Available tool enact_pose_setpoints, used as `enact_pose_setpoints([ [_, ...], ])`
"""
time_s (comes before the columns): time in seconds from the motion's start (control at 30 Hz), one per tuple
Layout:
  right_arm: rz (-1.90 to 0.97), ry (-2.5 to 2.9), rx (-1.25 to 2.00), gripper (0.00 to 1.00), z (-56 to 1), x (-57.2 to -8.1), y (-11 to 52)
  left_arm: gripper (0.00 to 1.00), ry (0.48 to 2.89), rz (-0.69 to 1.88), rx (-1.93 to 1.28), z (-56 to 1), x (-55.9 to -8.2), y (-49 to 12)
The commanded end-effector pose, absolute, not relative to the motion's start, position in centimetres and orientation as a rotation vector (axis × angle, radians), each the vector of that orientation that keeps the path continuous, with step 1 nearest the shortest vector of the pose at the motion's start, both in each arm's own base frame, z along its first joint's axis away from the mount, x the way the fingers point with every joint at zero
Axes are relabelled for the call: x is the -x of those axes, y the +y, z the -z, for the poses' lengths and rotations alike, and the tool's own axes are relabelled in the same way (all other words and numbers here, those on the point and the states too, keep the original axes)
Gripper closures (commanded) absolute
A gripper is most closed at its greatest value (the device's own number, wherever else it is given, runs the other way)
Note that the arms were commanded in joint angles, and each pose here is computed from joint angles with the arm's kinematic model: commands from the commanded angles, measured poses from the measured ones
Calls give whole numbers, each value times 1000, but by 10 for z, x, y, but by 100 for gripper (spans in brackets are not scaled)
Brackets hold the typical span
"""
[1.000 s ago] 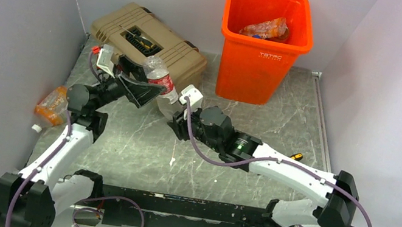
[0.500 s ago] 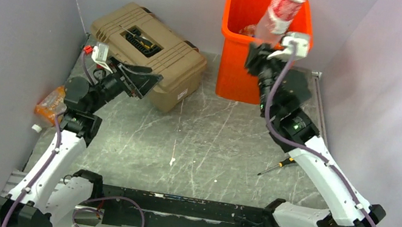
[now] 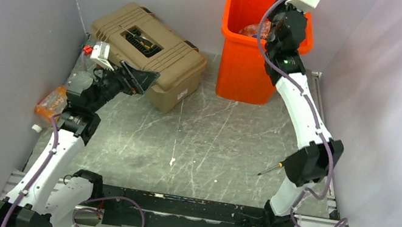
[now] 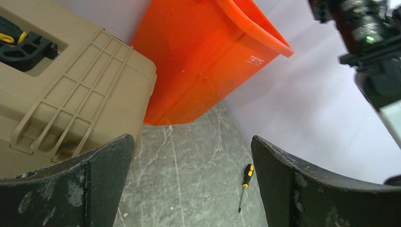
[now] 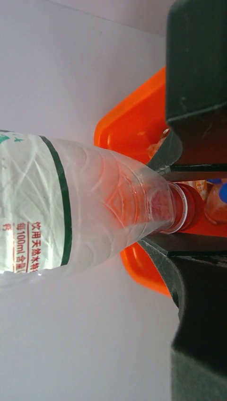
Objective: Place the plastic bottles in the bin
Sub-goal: Place the plastic bottle in the trash bin, then pick up the plastic bottle from the corner of the board.
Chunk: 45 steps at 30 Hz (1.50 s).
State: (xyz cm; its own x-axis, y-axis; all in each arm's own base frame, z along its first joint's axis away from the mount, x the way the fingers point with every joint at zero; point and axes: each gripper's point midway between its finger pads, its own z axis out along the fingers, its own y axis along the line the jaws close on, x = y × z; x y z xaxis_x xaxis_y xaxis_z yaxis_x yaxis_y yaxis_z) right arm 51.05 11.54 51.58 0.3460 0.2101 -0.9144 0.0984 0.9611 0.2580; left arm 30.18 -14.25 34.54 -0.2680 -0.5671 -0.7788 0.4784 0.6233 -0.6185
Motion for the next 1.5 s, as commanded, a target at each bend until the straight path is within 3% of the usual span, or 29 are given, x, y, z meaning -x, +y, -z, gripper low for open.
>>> enact_pose_setpoints([
  [0.0,-137,1183,-264,100,-532,-536,117,0,1460,998,-28,-370,-292,-146],
  [0.37,-132,1336,-221,98,-459,-600,132,0,1473,1013,-32,-369,-293,-148],
  [0.7,-151,1380,-203,50,-442,-605,134,1,1481,1034,-32,-368,-293,-150],
  [0.83,-164,1371,-200,42,-453,-599,134,1,1480,1026,-29,-367,-294,-149],
  [1.0,-181,1357,-207,11,-468,-588,132,1,1489,1009,-15,-365,-296,-146],
  [1.07,-194,1338,-208,4,-481,-580,131,0,1492,1002,-11,-364,-296,-145],
  [1.27,-272,1252,-189,2,-533,-544,134,0,1498,979,10,-363,-299,-142],
  [1.47,-356,1158,-74,2,-584,-474,176,0,1518,908,79,-360,-304,-128],
])
